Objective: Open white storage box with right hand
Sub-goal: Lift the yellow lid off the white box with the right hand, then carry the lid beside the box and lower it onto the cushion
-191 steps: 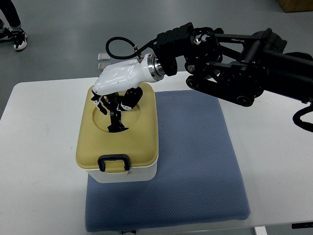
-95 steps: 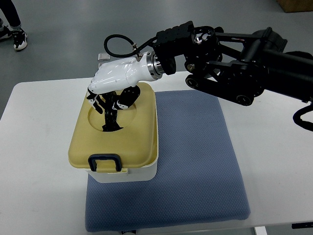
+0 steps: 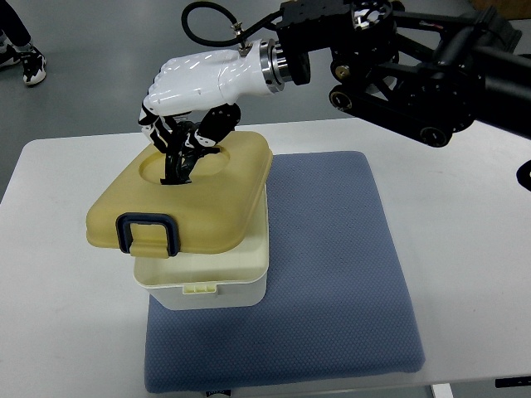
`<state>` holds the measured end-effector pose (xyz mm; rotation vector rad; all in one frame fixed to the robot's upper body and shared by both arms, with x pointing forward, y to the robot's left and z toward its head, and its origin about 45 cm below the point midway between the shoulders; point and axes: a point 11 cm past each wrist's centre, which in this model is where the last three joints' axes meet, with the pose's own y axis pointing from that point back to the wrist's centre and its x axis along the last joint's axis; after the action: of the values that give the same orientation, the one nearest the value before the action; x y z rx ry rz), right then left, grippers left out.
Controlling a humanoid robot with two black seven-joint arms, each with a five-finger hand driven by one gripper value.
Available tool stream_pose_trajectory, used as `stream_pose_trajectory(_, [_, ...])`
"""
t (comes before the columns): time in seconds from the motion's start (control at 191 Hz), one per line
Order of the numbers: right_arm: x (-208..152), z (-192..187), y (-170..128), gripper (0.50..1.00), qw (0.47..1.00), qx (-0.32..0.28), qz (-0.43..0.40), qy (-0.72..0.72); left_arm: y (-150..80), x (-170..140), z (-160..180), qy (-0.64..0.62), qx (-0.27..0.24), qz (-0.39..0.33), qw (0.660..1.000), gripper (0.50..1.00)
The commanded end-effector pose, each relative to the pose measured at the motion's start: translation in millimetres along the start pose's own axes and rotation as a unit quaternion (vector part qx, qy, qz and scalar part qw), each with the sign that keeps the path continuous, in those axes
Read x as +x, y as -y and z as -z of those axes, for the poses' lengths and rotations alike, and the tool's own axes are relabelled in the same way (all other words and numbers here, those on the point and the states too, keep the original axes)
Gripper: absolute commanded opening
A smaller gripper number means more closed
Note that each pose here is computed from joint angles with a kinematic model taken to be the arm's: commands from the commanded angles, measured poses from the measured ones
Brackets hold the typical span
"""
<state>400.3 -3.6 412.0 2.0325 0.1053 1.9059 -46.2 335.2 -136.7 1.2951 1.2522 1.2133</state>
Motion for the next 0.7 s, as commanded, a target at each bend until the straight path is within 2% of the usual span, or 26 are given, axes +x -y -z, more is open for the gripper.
stream_pose_trajectory(0.0, [18, -8, -17, 0.5, 1.0, -0.008, -0.025, -0.012, 0, 0, 0, 0.0, 0.0, 0.0, 1.0, 1.0])
stream_pose_trajectory(0.257, [32, -37, -62, 0.5, 0.997, -0.064, -0.041, -0.026, 0, 0, 0, 0.0, 0.0, 0.0, 1.0, 1.0])
stream_pose_trajectory(0.409, [24, -53, -88, 0.5, 0.994, -0.093, -0.038, -0.029, 0, 0, 0, 0.0, 0.0, 0.0, 1.0, 1.0])
stream_pose_trajectory(0.53, [6, -70, -121, 0.5, 0.991, -0.129, -0.027, -0.018, 0, 0, 0, 0.0, 0.0, 0.0, 1.0, 1.0])
stream_pose_trajectory(0.692, [-16, -79, -137, 0.5, 0.989, -0.146, -0.019, -0.018, 0, 0, 0, 0.0, 0.0, 0.0, 1.0, 1.0])
